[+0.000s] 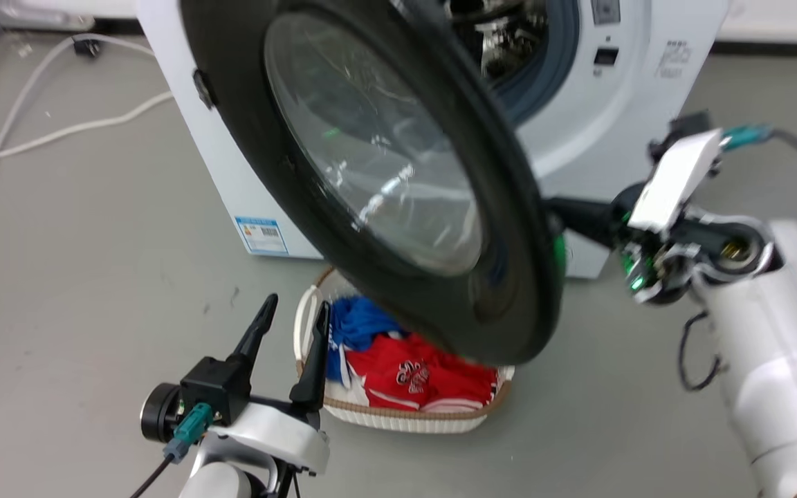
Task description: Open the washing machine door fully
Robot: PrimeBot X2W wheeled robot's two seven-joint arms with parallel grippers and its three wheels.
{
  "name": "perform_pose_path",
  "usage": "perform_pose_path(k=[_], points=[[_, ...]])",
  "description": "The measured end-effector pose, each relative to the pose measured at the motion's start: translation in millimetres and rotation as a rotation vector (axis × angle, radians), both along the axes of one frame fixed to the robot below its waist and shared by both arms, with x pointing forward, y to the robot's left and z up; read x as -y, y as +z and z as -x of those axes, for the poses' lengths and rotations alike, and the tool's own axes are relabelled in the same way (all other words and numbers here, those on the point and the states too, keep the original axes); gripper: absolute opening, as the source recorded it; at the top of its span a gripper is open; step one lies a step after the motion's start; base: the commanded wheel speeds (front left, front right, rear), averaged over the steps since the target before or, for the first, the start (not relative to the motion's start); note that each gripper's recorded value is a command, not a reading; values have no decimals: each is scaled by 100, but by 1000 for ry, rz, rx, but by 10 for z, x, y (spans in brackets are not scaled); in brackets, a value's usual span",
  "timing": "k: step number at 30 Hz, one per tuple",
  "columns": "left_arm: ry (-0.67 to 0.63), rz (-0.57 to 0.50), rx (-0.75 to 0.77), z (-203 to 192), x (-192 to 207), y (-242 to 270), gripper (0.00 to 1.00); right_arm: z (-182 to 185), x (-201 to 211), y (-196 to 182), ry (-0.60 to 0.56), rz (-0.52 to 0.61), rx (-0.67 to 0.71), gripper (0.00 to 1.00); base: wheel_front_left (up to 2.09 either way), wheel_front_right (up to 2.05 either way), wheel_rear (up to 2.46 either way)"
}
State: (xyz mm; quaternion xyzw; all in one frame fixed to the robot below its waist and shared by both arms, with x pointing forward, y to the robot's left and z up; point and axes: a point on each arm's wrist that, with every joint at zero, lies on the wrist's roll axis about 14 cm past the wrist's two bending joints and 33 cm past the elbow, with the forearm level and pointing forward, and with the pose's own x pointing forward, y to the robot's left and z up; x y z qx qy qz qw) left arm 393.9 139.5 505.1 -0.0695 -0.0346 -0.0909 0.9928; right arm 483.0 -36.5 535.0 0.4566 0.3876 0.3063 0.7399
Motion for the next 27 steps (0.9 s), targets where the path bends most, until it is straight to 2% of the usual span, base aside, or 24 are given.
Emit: perform_pose_path(k=[6,15,21,24,27], points=[[14,-1,21,173,-43,80,100,335,-300,81,65,-66,16,0,0,0,0],[33,-1,18,285,-100,70,100,632,-679,210,160,-149,54,0,0,0,0],[43,5,10,298,-118,48,100,924,-1012,340,244,-253,67,0,0,0,0],[40,5,6,300,-109,34,100,975,-1099,399,237,-283,84,0,0,0,0],[37,4,3,300,-101,26,100,934,-1081,415,183,-295,101,0,0,0,0]])
